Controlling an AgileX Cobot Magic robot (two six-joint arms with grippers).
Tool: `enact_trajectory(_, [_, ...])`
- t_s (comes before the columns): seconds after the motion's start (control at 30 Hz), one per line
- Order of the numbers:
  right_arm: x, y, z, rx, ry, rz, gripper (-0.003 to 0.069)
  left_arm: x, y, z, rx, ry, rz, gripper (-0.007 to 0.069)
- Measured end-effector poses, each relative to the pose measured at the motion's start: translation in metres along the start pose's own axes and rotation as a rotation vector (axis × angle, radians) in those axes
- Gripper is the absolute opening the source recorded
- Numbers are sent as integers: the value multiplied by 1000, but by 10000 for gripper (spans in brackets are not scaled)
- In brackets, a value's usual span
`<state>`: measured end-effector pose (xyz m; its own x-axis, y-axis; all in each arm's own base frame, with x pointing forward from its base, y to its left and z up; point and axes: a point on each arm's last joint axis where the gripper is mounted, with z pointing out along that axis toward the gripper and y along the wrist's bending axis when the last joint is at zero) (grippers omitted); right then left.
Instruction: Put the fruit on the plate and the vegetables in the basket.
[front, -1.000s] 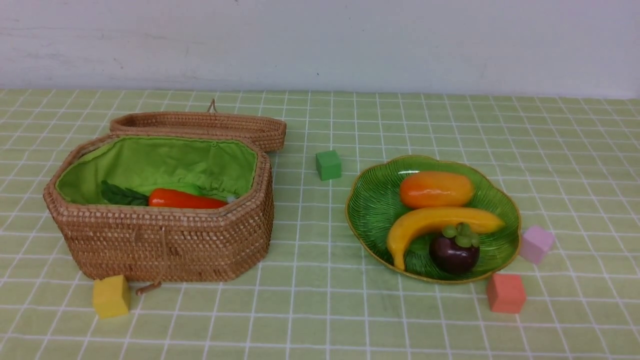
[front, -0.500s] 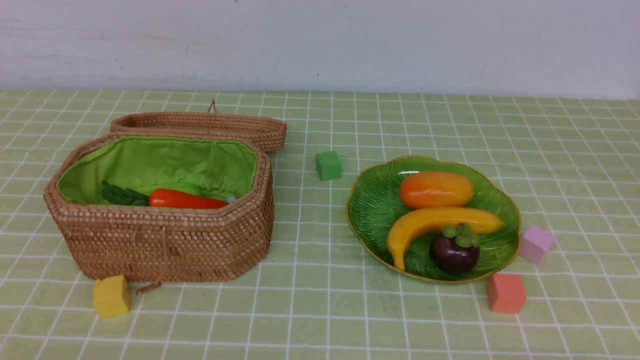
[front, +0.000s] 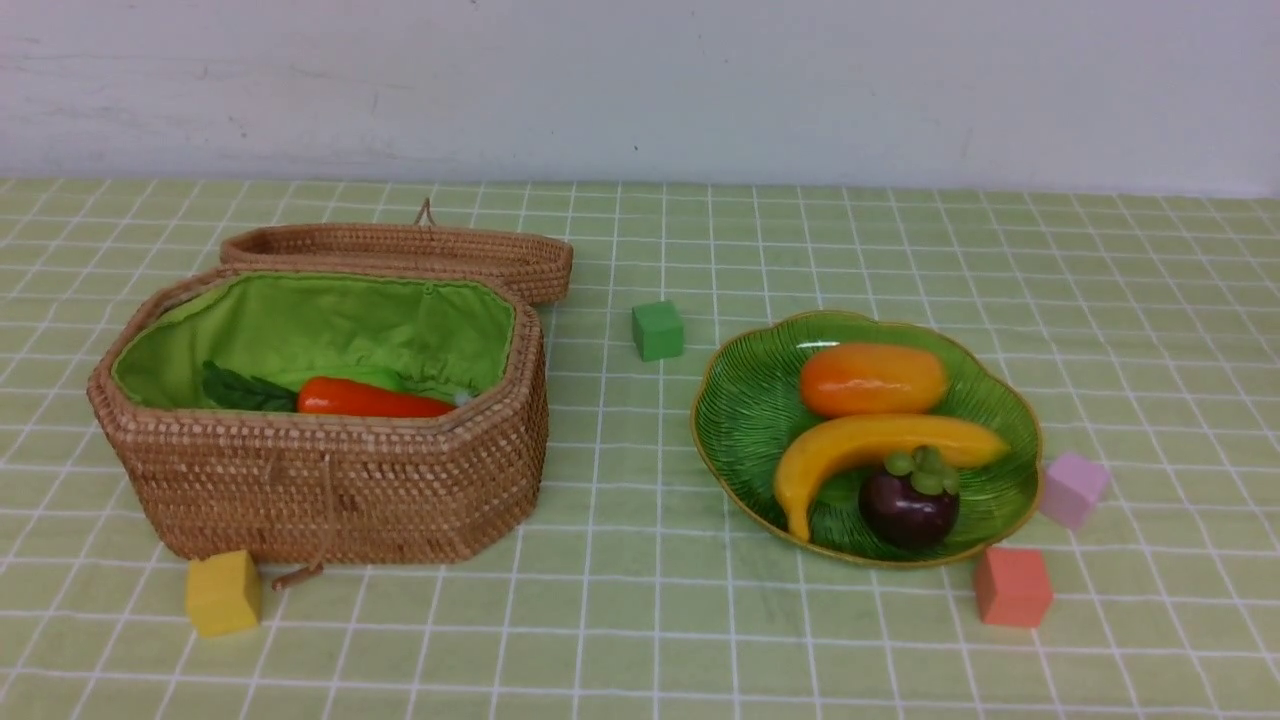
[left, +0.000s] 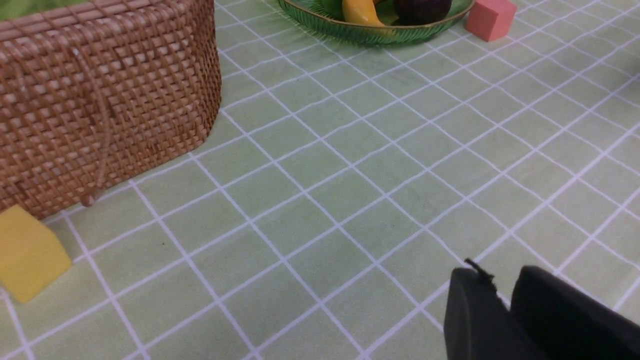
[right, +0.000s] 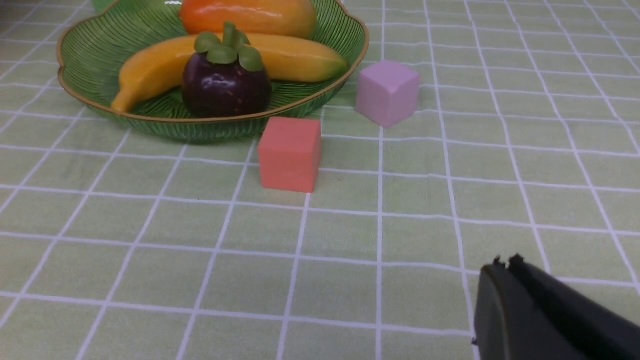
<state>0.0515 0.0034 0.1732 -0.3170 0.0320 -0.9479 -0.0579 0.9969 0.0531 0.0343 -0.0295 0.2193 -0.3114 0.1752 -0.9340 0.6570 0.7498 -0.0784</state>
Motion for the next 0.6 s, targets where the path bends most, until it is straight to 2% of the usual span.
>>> enact_trajectory(0.3, [0,0,0,0,0,0,-1,-1,1,0,-7,-9,16,124])
enact_trajectory(0.43, [0,0,0,0,0,1,1,-3,3,-1,-41,-82,29,124])
enact_trajectory(0.57, [0,0,0,-2,0,4,3,-5,8,0,-171,-214,-44,101])
enact_trajectory(0.6, [0,0,0,-2,0,4,3,-7,10,-1,-220,-273,-73,58])
